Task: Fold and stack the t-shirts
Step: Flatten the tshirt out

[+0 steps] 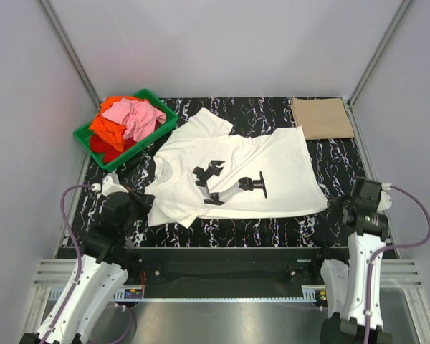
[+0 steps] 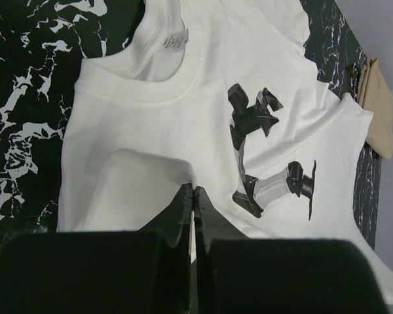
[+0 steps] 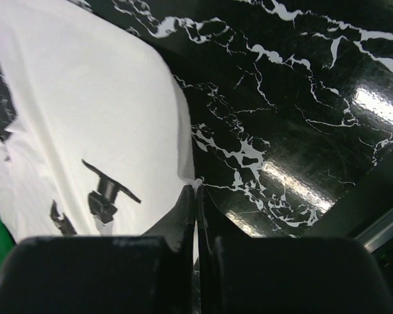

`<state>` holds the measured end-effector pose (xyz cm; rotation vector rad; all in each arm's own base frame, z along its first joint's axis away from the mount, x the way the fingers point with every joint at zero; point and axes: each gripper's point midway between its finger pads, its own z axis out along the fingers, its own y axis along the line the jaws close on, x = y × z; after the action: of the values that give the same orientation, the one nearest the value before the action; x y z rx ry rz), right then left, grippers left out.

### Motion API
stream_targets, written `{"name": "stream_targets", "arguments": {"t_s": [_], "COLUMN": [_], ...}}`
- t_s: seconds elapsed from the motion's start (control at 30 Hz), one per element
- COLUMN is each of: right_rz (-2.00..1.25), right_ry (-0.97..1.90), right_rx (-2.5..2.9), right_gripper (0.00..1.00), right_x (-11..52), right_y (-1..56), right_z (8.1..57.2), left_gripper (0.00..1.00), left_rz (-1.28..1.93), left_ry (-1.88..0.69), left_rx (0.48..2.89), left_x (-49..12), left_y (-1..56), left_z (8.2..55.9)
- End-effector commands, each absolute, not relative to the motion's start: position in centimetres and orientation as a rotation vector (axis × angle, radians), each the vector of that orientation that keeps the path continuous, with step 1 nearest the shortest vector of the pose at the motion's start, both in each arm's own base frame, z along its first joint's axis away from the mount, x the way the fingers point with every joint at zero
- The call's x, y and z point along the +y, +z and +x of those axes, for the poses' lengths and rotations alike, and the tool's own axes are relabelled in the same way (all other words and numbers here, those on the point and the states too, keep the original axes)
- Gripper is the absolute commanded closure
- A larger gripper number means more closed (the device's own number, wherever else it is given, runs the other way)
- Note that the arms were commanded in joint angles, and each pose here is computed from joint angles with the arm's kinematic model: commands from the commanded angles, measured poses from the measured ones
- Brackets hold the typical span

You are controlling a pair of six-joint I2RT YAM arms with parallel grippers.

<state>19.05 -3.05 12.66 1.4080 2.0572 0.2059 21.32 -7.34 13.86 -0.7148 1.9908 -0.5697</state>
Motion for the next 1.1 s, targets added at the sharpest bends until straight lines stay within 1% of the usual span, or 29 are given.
{"name": "stream_targets", "arguments": {"t_s": [0.0, 0.07, 0.17, 0.23, 0.33, 0.37, 0.43, 0.47, 0.5, 0.53, 0.57, 0.6, 0.63, 0.67, 0.7, 0.73, 0.77, 0.8, 0.83, 0.87, 0.9, 0.97, 1.07], "right_rz": [1.429, 1.451, 1.429, 1.405, 1.294, 1.214, 1.141, 1.1, 1.032, 0.997, 0.954, 0.892, 0.878, 0.849, 0.816, 0.798, 0.744, 0.723, 0.717, 0.664, 0.66, 0.613, 0.609], "right_ry": [0.162, 0.132, 0.125, 0.132, 0.197, 0.241, 0.27, 0.28, 0.307, 0.318, 0.348, 0.353, 0.358, 0.369, 0.369, 0.371, 0.377, 0.382, 0.384, 0.4, 0.405, 0.417, 0.392], "right_rx": [1.88, 1.888, 1.895, 1.898, 1.866, 1.818, 1.795, 1.764, 1.69, 1.679, 1.671, 1.614, 1.62, 1.605, 1.579, 1.569, 1.535, 1.533, 1.561, 1.547, 1.569, 1.554, 1.547], "right_gripper": [1.0, 1.0, 1.0, 1.0, 1.0, 1.0, 1.0, 1.0, 1.0, 1.0, 1.0, 1.0, 1.0, 1.0, 1.0, 1.0, 1.0, 1.0, 1.0, 1.0, 1.0, 1.0, 1.0], "right_x": [-4.1, -4.1, -4.0, -4.0, -3.8, -3.6, -3.5, -3.6, -3.4, -3.4, -3.0, -2.9, -3.0, -2.8, -3.0, -3.0, -2.8, -2.7, -2.9, -2.4, -2.5, -2.0, -2.9], "right_y": [17.1, 17.4, 18.2, 18.6, 21.6, 24.7, 27.8, 29.7, 33.6, 35.2, 36.9, 40.5, 41.4, 42.8, 44.9, 45.9, 48.0, 48.8, 48.8, 50.6, 50.6, 52.4, 53.1], "right_z": [17.1, 15.8, 15.4, 15.7, 17.5, 18.4, 19.7, 20.3, 20.5, 21.3, 21.7, 21.5, 22.6, 22.9, 23.5, 24.0, 24.1, 24.5, 25.8, 25.6, 26.7, 26.7, 28.3], "left_gripper": [1.0, 1.0, 1.0, 1.0, 1.0, 1.0, 1.0, 1.0, 1.0, 1.0, 1.0, 1.0, 1.0, 1.0, 1.0, 1.0, 1.0, 1.0, 1.0, 1.0, 1.0, 1.0, 1.0], "left_rz": [-0.729, -0.726, -0.722, -0.718, -0.679, -0.66, -0.618, -0.592, -0.573, -0.545, -0.525, -0.506, -0.483, -0.45, -0.43, -0.398, -0.382, -0.368, -0.358, -0.339, -0.33, -0.308, -0.304], "left_ry": [-0.642, -0.644, -0.65, -0.65, -0.601, -0.602, -0.551, -0.562, -0.559, -0.544, -0.566, -0.581, -0.594, -0.605, -0.612, -0.603, -0.608, -0.605, -0.601, -0.595, -0.593, -0.597, -0.564], "left_rx": [1.961, 1.967, 1.965, 1.954, 1.873, 1.812, 1.739, 1.672, 1.638, 1.606, 1.535, 1.487, 1.449, 1.383, 1.338, 1.315, 1.268, 1.247, 1.229, 1.202, 1.191, 1.157, 1.133], "left_x": [-8.0, -8.0, -8.0, -7.9, -6.9, -6.5, -5.6, -5.5, -5.4, -5.2, -5.1, -5.2, -5.2, -5.2, -5.2, -5.2, -5.3, -5.3, -5.4, -5.5, -5.6, -5.8, -5.9], "left_y": [15.8, 15.8, 16.2, 16.7, 20.0, 23.3, 27.4, 32.1, 34.4, 36.6, 41.0, 43.5, 45.7, 49.6, 51.8, 53.4, 56.4, 57.7, 58.8, 60.7, 61.5, 63.7, 65.1], "left_z": [21.3, 21.1, 21.0, 21.0, 21.5, 21.8, 22.3, 22.7, 22.9, 23.0, 23.0, 22.9, 22.8, 22.5, 22.4, 22.4, 22.6, 22.7, 22.8, 23.1, 23.3, 23.5, 25.3]}}
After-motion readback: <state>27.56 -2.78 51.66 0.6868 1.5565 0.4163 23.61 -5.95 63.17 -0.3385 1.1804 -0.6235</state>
